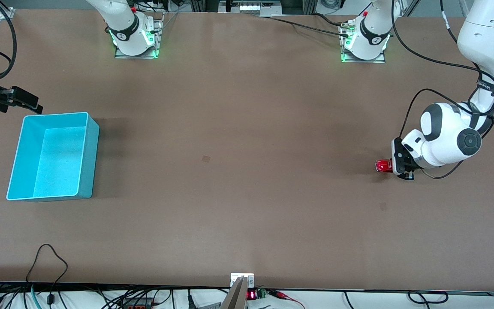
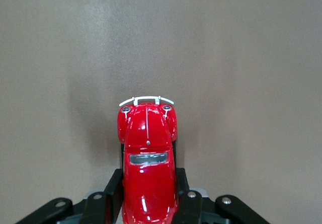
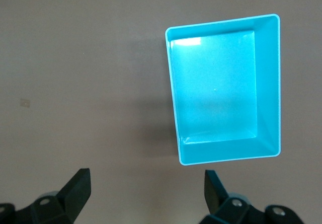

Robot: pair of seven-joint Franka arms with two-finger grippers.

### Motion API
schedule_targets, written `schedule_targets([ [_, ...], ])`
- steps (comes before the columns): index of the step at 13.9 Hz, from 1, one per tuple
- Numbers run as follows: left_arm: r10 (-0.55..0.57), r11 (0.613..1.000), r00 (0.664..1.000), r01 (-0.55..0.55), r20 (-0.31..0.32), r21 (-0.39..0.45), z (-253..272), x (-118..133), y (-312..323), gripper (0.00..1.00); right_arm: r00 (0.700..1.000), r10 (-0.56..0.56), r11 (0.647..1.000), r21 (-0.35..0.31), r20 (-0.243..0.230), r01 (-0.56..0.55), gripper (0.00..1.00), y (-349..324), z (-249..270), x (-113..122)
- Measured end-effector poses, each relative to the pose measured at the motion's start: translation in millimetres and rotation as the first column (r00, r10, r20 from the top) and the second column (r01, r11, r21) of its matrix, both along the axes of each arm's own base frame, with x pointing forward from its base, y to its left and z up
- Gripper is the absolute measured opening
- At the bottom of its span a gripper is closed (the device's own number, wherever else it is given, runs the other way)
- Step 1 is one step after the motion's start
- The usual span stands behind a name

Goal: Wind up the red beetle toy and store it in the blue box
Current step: 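Drag the held car backward along the table with the left gripper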

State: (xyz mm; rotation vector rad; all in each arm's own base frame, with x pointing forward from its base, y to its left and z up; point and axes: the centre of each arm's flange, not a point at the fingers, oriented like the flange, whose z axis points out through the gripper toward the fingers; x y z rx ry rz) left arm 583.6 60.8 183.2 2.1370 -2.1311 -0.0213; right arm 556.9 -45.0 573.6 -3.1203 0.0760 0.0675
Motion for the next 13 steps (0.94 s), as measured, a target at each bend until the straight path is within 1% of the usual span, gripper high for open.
schedule_targets([
  [4, 0.021, 1.000, 1.000, -0.021, -0.001, 0.000, 0, -2, 12, 0.44, 1.000, 0.000, 1.000, 0.000, -0.001, 0.000, 1.00, 0, 0, 0],
  [7, 0.055, 0.998, 0.998, -0.055, 0.000, -0.002, 0, -6, 41, 0.44, 1.000, 0.000, 1.000, 0.000, -0.001, 0.000, 1.00, 0, 0, 0],
  [13, -0.025, 0.999, 0.999, 0.026, 0.020, -0.019, 0, -16, 98, 0.44, 1.000, 0.000, 1.000, 0.000, 0.000, 0.000, 1.00, 0, 0, 0],
])
